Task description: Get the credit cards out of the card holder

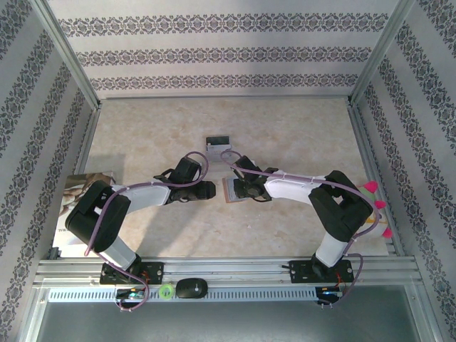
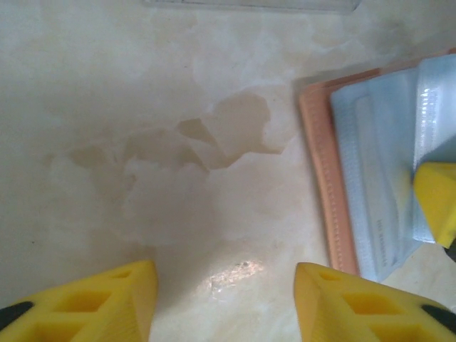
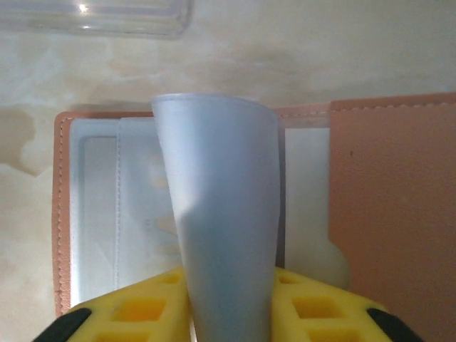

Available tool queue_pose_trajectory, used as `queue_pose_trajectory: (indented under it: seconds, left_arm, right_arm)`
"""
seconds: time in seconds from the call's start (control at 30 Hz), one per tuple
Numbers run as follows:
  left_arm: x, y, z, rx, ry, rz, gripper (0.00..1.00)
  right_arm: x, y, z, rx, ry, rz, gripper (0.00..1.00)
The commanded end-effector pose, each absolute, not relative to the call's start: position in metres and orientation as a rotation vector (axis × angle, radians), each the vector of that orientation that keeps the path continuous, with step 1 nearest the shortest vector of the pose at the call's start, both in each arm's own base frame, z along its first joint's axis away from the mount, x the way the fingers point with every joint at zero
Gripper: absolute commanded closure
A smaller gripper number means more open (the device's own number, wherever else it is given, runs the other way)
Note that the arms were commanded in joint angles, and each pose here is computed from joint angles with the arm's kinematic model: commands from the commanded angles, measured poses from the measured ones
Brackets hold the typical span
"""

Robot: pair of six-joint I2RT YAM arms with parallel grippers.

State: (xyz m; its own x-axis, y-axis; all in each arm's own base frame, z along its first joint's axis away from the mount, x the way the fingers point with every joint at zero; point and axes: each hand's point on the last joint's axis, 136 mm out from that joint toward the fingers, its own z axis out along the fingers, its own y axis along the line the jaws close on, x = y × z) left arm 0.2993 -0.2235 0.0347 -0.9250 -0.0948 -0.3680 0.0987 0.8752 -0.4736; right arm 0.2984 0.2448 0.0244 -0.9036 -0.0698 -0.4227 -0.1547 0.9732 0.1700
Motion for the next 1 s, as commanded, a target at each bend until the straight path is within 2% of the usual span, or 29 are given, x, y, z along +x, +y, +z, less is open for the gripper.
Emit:
queue_pose_trajectory:
  seconds: [0.0, 0.17, 0.27, 0.4, 0.6, 0.73, 0.9, 0.97]
  left_arm:
    - [0.299, -0.236, 0.051, 0.048, 2.613, -0.773, 0.42]
    - [0.303, -0.243, 0.051, 0.065, 2.604, -0.782, 0.41]
    - [0.305, -0.241, 0.043, 0.057, 2.626, -0.74, 0.54]
    - [0.304, -0.235, 0.031, 0.035, 2.664, -0.683, 0.63]
    - [0.298, -0.224, 0.011, 0.019, 2.738, -0.592, 0.67]
    - [0.292, -0.219, 0.0, 0.031, 2.789, -0.544, 0.7]
    - [0.289, -0.218, -0.002, 0.036, 2.799, -0.546, 0.71]
    - [0.288, -0.217, -0.002, 0.035, 2.801, -0.539, 0.71]
  right_arm:
    - [0.29, 0.26, 0.019, -0.224, 2.709, 0.348, 0.78]
    - [0.291, 0.284, 0.026, -0.217, 2.686, 0.504, 0.83]
    - [0.291, 0.295, 0.03, -0.201, 2.678, 0.578, 0.86]
    - [0.289, 0.301, 0.027, -0.177, 2.688, 0.632, 0.87]
    - [0.29, 0.299, 0.028, -0.133, 2.691, 0.656, 0.86]
    - [0.292, 0.291, 0.026, -0.087, 2.701, 0.633, 0.76]
    - [0.293, 0.275, 0.03, -0.064, 2.701, 0.542, 0.5]
    - [0.294, 0.264, 0.032, -0.06, 2.707, 0.453, 0.43]
